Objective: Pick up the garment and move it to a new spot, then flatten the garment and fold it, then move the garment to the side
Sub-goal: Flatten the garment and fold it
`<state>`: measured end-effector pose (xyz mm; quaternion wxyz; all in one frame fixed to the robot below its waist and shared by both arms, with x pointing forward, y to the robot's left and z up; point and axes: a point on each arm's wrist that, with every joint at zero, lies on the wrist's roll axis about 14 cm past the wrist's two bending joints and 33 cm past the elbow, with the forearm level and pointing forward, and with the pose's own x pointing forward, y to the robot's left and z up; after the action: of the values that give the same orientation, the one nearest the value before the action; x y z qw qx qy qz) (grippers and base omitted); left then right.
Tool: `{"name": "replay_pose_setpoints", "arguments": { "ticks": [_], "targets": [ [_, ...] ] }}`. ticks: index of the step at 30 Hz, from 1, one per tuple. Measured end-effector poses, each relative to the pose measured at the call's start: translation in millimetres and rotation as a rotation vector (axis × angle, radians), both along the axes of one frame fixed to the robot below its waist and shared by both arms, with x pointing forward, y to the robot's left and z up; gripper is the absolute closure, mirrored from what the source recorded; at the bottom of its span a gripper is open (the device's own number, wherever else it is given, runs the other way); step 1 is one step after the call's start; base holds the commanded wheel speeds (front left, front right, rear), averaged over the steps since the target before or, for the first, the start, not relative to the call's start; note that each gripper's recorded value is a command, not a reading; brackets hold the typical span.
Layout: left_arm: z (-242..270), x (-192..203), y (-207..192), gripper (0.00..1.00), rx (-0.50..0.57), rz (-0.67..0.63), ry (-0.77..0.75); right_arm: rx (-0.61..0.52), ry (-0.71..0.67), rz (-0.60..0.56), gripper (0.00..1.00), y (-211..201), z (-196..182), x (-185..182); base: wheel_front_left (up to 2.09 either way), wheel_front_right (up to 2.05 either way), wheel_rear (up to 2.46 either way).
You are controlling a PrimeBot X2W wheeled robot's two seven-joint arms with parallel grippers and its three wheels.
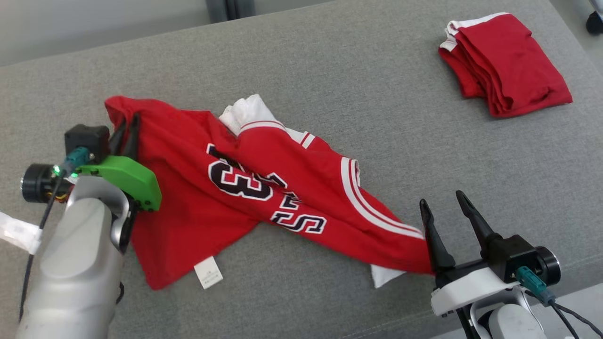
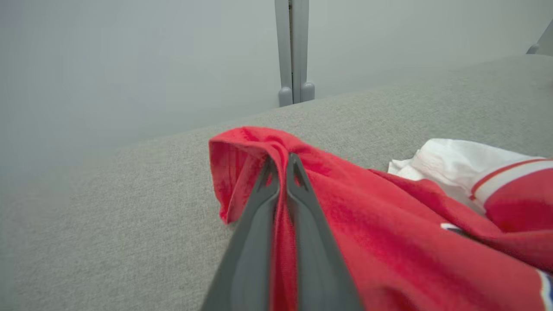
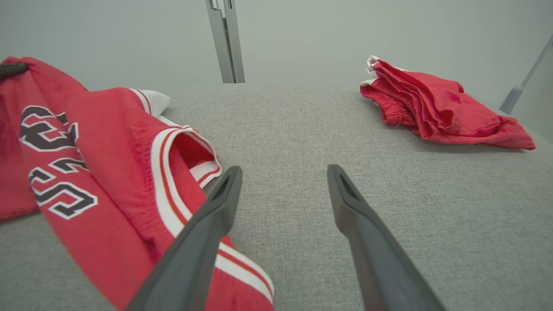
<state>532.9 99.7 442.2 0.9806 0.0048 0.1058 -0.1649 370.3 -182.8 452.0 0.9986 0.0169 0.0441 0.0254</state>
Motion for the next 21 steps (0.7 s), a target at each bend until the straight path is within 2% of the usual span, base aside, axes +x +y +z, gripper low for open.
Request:
{"name": "replay_pose_setpoints", "arguments": {
  "ticks": [2,4,5,6,7,12,16,21],
  "targets": [
    [8.6,10.8,3.6,0.98,0.0,0.017,-0.038,-0.006,0.006,0.002,0.0,0.3,-1.9,-0.6,0.0,0.0,0.0],
    [12.3,17.8,4.9,0.82,0.019,0.021,-0.065,-0.008,0.011,-0.004,0.0,-1.8,-2.8,-1.4,0.0,0.0,0.0],
    [12.3,20.0,5.5,0.65,0.019,0.026,-0.067,-0.009,0.012,-0.009,0.0,-3.2,-3.3,-1.9,0.0,0.0,0.0],
    [9.3,21.1,5.7,0.36,0.02,0.029,-0.057,-0.01,0.015,-0.013,0.0,-4.6,-4.0,-2.6,0.0,0.0,0.0],
    [4.6,20.0,5.3,0.0,0.022,0.03,-0.046,-0.011,0.018,-0.018,0.0,-6.2,-4.8,-3.4,0.0,0.0,0.0],
    [-1.2,15.2,13.4,0.0,-0.011,0.074,-0.015,-0.008,0.017,-0.035,0.0,-11.1,-3.8,-7.2,0.0,0.0,0.0],
    [24.1,7.9,28.2,0.0,-0.088,0.149,-0.107,-0.004,0.003,-0.052,0.0,-16.1,0.6,-8.8,0.0,0.0,0.0],
    [21.7,-44.2,29.5,0.0,-0.189,0.195,-0.123,-0.002,-0.017,-0.064,0.0,-20.4,6.6,-11.6,0.0,0.0,0.0]
  ]
}}
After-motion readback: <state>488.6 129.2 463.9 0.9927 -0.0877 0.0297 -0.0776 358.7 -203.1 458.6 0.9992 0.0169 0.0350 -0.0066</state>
